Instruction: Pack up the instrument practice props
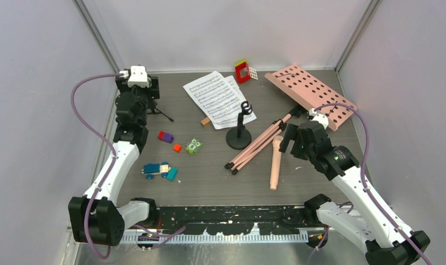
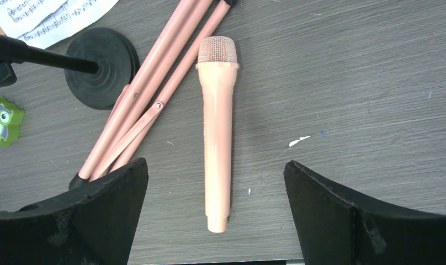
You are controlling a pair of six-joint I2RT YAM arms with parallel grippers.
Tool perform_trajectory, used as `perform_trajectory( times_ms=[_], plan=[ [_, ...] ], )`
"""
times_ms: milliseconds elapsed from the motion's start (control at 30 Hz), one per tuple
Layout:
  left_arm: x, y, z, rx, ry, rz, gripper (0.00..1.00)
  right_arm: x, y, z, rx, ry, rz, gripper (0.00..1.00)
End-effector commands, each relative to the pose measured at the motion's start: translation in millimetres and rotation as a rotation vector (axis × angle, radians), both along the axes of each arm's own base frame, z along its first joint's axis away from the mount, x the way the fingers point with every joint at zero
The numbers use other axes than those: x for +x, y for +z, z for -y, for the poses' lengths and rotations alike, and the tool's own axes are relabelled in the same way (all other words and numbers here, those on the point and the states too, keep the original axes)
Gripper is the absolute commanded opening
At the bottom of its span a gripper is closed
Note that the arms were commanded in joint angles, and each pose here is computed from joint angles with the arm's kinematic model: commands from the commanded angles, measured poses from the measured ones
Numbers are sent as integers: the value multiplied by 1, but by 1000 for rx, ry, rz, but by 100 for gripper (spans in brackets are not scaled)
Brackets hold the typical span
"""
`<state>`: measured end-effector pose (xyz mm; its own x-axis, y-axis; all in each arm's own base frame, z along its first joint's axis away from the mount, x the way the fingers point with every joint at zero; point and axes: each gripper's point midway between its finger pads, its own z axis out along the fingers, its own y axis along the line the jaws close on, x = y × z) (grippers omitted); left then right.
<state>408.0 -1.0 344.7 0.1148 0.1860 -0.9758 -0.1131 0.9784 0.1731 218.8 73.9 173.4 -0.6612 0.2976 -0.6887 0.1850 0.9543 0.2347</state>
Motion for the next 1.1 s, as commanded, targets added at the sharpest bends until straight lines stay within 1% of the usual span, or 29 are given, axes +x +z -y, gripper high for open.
perform_trajectory(
  times_ms=[0, 100, 200, 300, 533, 600, 700, 967, 1067],
  plan=[
    [1, 30, -7, -11, 7, 122, 75, 3, 9, -2, 9, 16, 33, 97],
    [2, 27, -10, -10, 12, 117, 67, 3, 9, -3, 9, 18, 31, 97],
    [2, 26, -12, -7, 12, 115, 57, 3, 9, -3, 9, 20, 31, 97],
    [-1, 31, -11, -5, -1, 128, 51, 4, 9, -3, 7, 21, 30, 97],
    [-12, 72, 14, 29, -138, 205, 46, 4, 9, -4, 6, 28, 26, 97],
    [-17, 86, 25, 59, -204, 223, 44, 4, 9, -4, 7, 27, 25, 97],
    [-25, 106, 35, 108, -256, 246, 43, 4, 10, -5, 10, 29, 29, 97],
    [-46, 146, 41, 230, -295, 272, 42, 5, 10, -7, 18, 36, 27, 97],
    [-57, 163, 43, 253, -304, 302, 41, 5, 9, -8, 22, 38, 24, 97]
  ],
)
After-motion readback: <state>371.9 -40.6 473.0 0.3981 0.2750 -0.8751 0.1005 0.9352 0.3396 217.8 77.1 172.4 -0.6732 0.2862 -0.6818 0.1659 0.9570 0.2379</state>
